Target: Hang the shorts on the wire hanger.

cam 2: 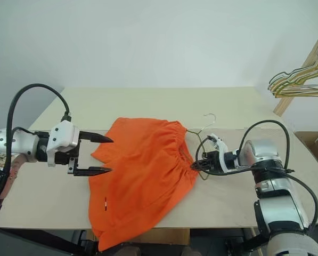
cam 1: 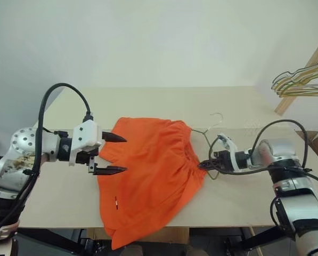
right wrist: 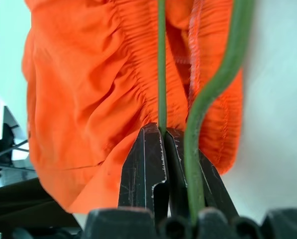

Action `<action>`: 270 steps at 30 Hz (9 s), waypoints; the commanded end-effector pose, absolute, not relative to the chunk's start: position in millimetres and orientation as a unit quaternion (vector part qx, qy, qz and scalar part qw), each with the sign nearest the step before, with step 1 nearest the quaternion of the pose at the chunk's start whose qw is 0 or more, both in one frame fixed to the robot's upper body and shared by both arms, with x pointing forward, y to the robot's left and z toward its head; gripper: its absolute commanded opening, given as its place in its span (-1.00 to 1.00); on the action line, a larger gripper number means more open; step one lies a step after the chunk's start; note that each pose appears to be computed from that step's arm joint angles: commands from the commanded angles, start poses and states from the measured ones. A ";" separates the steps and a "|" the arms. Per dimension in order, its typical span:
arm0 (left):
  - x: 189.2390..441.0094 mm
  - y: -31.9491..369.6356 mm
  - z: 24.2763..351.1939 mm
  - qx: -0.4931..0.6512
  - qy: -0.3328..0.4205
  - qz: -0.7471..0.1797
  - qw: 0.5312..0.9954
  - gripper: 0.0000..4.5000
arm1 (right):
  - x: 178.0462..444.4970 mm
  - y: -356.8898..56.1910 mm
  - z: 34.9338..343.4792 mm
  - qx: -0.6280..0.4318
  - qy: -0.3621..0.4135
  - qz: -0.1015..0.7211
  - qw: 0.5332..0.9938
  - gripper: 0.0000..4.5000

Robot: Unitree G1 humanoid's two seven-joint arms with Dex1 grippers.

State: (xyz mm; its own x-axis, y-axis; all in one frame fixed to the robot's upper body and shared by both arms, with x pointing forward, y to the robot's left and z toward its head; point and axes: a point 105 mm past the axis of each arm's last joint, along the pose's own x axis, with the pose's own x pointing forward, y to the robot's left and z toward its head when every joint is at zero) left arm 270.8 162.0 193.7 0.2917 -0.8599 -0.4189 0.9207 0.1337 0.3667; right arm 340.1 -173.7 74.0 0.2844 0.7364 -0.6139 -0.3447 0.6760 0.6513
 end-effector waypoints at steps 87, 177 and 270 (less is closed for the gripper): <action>368.6 130.3 254.1 0.496 0.069 -0.656 0.565 0.99 | 313.6 -83.4 181.0 -0.269 0.189 0.546 0.770 -1.00; 372.8 132.5 228.6 0.398 0.118 -0.671 0.615 -1.00 | 315.2 -84.9 94.3 0.082 0.116 0.450 0.882 0.83; 380.6 158.6 175.6 0.424 0.171 -0.642 0.616 -1.00 | 279.8 -123.6 212.6 -0.180 0.095 0.516 0.832 0.62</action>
State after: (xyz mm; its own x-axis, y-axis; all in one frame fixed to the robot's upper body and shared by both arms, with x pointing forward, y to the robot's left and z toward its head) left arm 374.6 166.3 150.7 0.0755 -0.5991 -0.7971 0.9528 -0.1924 0.2348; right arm 283.7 -134.7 201.2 0.4528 0.8302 -0.3251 -0.8916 0.4174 -0.1757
